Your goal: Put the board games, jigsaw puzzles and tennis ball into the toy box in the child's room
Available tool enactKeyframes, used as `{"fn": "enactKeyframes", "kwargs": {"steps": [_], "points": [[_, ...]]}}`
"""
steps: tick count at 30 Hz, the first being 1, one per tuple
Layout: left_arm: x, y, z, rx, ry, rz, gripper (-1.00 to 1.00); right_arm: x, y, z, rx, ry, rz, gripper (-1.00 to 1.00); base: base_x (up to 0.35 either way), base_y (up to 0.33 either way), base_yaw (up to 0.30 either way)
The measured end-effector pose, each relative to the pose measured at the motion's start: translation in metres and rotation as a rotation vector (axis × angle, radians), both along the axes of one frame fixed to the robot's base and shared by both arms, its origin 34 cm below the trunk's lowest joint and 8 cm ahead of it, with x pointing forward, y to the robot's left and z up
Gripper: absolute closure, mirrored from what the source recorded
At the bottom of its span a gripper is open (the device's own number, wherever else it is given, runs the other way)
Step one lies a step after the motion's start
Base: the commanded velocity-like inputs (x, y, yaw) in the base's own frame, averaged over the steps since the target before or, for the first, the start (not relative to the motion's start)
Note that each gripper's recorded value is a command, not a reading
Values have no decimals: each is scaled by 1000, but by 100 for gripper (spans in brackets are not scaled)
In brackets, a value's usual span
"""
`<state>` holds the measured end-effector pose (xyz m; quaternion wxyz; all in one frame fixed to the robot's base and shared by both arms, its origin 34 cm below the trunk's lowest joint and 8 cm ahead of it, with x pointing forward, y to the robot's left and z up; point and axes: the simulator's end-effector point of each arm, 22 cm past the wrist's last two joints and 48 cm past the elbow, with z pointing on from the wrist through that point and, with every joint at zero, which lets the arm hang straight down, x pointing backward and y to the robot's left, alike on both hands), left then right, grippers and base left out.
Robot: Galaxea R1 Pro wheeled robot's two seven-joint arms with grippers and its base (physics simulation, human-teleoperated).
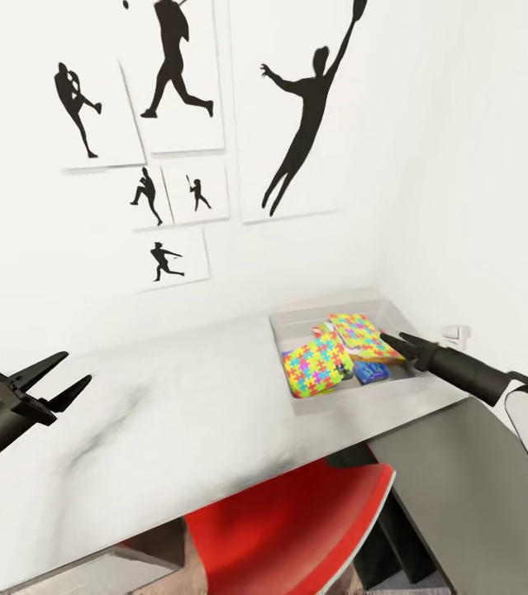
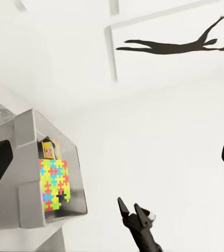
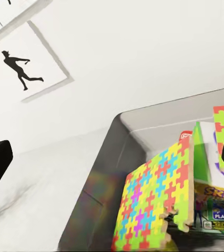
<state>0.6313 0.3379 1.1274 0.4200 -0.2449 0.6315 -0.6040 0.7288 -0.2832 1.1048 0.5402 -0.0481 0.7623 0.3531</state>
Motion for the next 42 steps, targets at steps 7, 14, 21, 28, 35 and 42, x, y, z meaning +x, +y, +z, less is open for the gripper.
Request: {"fn": "enactKeyframes", "kwargs": {"steps": [7,14,21,28,35,42], "points": [[0,-1,1,-2,-4,-3,-100,-12,-18,10,-37,-30,-50,-100,-236,179,0],[0,-1,3,-5,-9,-6,-100,-17,-22,10,-45,-24,-65,-100,-254,202,0],[0,-2,4,-10,-16,-9,-100,-20,-23,8,-46,-12,-69,-100,-255,224,0],[0,-9,4,-14,-14,-25,-100,-21,-24,8,-47,-9,-72,-100,-231,250,-19],[-1,-16,5,-16,-16,-40,-100,-22,-26,11,-48,-15,-75,-100,-194,274,-117],[-1,-18,6,-17,-19,-46,-100,-22,-39,20,-49,-33,-104,-100,-196,263,-105]]}}
